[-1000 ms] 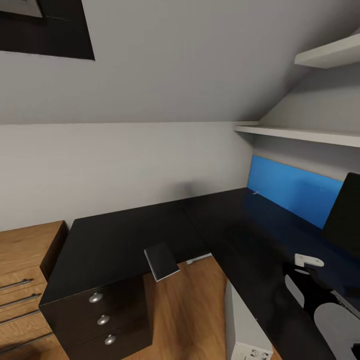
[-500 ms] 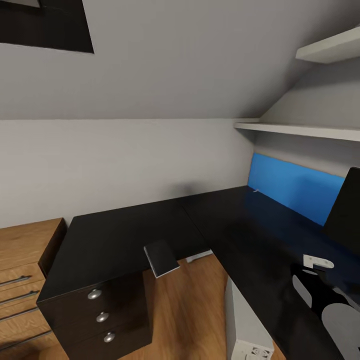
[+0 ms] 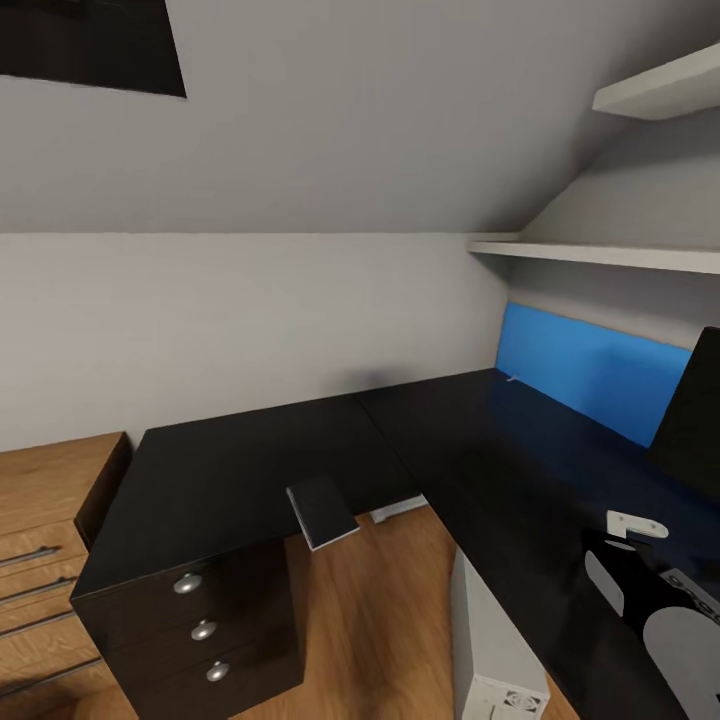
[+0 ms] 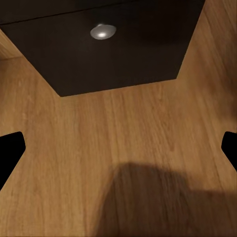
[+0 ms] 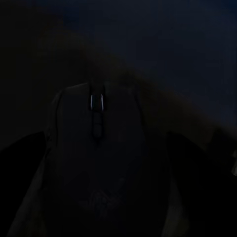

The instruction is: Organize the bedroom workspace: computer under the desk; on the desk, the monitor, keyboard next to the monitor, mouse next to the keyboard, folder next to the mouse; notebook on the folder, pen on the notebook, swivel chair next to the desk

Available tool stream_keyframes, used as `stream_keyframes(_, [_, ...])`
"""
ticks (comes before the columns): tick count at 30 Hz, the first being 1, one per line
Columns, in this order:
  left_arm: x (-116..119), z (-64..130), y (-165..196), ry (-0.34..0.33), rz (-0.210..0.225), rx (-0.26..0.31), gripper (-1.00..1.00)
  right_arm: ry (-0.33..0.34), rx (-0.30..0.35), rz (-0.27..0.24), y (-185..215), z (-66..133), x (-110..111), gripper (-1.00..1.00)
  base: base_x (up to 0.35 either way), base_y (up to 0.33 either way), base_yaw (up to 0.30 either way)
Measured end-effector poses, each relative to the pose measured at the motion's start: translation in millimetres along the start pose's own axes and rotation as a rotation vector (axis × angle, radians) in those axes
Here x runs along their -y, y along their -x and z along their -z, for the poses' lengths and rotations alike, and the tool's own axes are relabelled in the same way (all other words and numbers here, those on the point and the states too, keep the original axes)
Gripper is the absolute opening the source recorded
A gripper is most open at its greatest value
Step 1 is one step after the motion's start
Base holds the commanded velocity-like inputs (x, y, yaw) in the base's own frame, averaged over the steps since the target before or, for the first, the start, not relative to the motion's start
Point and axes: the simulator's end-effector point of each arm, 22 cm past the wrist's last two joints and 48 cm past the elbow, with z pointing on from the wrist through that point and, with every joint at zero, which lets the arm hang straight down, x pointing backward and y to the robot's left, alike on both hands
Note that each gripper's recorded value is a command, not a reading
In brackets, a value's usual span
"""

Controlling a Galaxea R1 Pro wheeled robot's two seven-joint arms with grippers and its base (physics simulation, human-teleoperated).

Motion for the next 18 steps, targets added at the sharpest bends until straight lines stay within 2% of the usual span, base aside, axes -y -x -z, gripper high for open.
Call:
stream_keyframes(6, [-3.6,-0.8,-1.3,0.003,-0.001,-0.002,1.00,0.000,-0.001,0.001,-0.3,-0.2,-0.2,-1.00,-0.130,0.000,0.000])
stream_keyframes(12, [-4.0,-0.7,-1.3,0.004,0.000,-0.002,1.00,0.002,0.000,0.000,-0.3,0.3,-1.2,-1.00,-0.022,0.000,0.000])
stream_keyframes(13, [-4.0,-0.7,-1.3,0.004,0.000,-0.002,1.00,0.002,0.000,0.000,-0.3,0.3,-1.2,1.00,-0.002,0.000,0.000])
stream_keyframes(18, [-4.0,-0.7,-1.3,0.004,0.000,-0.002,1.00,0.002,0.000,0.002,-0.2,0.3,-1.2,1.00,0.000,0.000,0.000])
